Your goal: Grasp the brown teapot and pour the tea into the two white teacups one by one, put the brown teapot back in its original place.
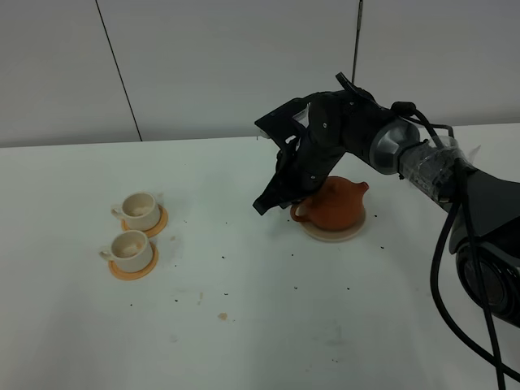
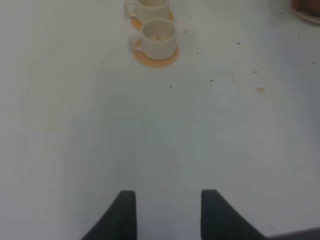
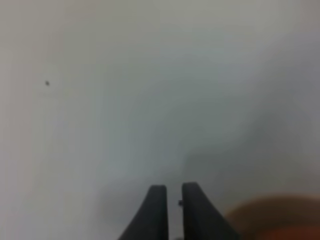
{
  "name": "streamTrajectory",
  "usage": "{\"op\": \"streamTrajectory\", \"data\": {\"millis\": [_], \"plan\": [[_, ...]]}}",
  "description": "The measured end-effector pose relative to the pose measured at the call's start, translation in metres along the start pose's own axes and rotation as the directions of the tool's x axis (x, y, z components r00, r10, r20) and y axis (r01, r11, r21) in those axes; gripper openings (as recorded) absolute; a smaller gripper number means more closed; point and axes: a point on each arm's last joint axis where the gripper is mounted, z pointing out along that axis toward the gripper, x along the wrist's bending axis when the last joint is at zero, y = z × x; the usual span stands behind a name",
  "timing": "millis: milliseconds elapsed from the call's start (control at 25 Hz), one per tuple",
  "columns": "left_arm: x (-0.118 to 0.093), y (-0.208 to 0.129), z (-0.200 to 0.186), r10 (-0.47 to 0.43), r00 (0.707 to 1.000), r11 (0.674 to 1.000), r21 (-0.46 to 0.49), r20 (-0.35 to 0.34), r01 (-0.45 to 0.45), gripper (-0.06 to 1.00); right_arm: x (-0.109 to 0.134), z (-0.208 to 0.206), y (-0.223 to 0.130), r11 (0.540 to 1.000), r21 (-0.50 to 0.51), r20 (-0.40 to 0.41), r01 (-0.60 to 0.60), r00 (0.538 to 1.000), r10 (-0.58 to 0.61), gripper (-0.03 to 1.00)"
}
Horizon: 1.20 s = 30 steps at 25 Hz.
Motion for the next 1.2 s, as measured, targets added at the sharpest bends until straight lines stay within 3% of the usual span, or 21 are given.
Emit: {"op": "streamTrajectory", "data": {"millis": [760,1200], "plan": [[0.0,0.0,0.0,0.0,1.0,1.0,0.0,0.0,0.0,0.37,0.004,-0.002,-0.011,0.992,0.127,-0.047,0.0,0.999,0.006,0.07],[0.0,0.0,0.0,0.0,1.0,1.0,0.0,0.0,0.0,0.37,0.003,-0.003,-0.016,0.982,0.188,-0.036,-0.008,0.999,0.015,0.07]]}}
